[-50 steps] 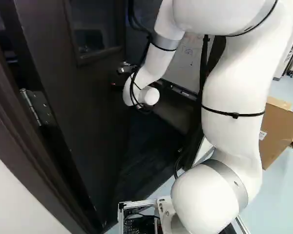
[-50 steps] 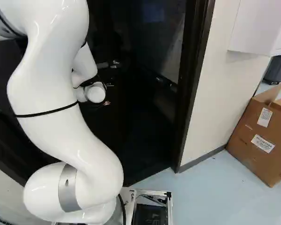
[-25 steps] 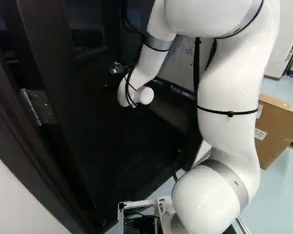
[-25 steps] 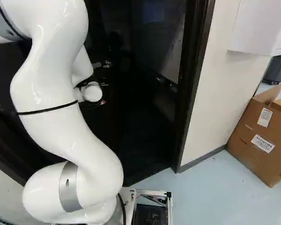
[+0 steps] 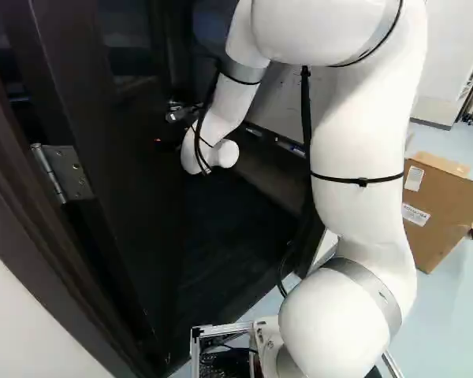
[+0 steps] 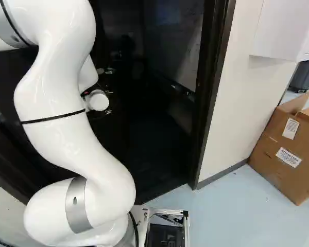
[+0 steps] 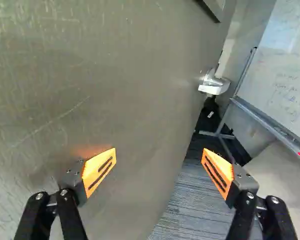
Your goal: Open the door and move inside
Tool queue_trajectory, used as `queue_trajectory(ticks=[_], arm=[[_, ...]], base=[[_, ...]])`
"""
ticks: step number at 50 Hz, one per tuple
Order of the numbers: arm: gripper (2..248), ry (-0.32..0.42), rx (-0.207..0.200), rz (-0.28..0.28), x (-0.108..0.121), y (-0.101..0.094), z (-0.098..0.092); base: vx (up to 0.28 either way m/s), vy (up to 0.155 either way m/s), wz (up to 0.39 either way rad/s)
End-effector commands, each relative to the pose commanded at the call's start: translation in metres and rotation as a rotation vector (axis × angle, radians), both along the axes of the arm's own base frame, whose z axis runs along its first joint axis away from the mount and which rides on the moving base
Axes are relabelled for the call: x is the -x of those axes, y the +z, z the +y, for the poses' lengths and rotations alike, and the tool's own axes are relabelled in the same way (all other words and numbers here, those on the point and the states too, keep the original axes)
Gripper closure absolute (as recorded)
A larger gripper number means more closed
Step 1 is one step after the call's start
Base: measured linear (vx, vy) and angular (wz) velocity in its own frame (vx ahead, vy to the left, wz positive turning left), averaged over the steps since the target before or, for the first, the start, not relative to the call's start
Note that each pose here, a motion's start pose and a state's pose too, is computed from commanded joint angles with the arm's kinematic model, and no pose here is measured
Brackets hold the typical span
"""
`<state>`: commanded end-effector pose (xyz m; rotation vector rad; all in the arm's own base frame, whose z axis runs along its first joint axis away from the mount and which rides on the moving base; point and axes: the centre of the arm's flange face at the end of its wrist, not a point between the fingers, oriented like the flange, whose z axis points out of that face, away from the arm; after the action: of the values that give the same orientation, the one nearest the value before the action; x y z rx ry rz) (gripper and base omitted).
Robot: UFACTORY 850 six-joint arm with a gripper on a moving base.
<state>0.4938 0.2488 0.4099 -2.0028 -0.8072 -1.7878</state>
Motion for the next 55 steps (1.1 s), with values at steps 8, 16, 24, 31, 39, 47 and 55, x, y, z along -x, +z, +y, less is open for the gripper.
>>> queue_trajectory(ticks=[8, 16, 24, 31, 39, 47, 55], arm=[[3, 0.048, 0.012, -0.010, -0.001, -0.001, 0.015], [3, 0.096, 0.023, -0.021, -0.002, -0.002, 0.031], [3, 0.130, 0.012, -0.016, -0.005, -0.004, 0.046], [3, 0.139, -0.037, 0.018, -0.011, -0.005, 0.058], [3, 0.144, -0.100, 0.065, -0.017, -0.007, 0.073], [3, 0.148, -0.165, 0.113, -0.023, -0.009, 0.087], [3, 0.152, -0.230, 0.163, -0.029, -0.011, 0.102]], base=[[0.000, 0.000, 0.000], [0.000, 0.000, 0.000], [0.000, 0.000, 0.000], [0.000, 0.000, 0.000], [0.000, 0.000, 0.000], [0.000, 0.000, 0.000], [0.000, 0.000, 0.000]])
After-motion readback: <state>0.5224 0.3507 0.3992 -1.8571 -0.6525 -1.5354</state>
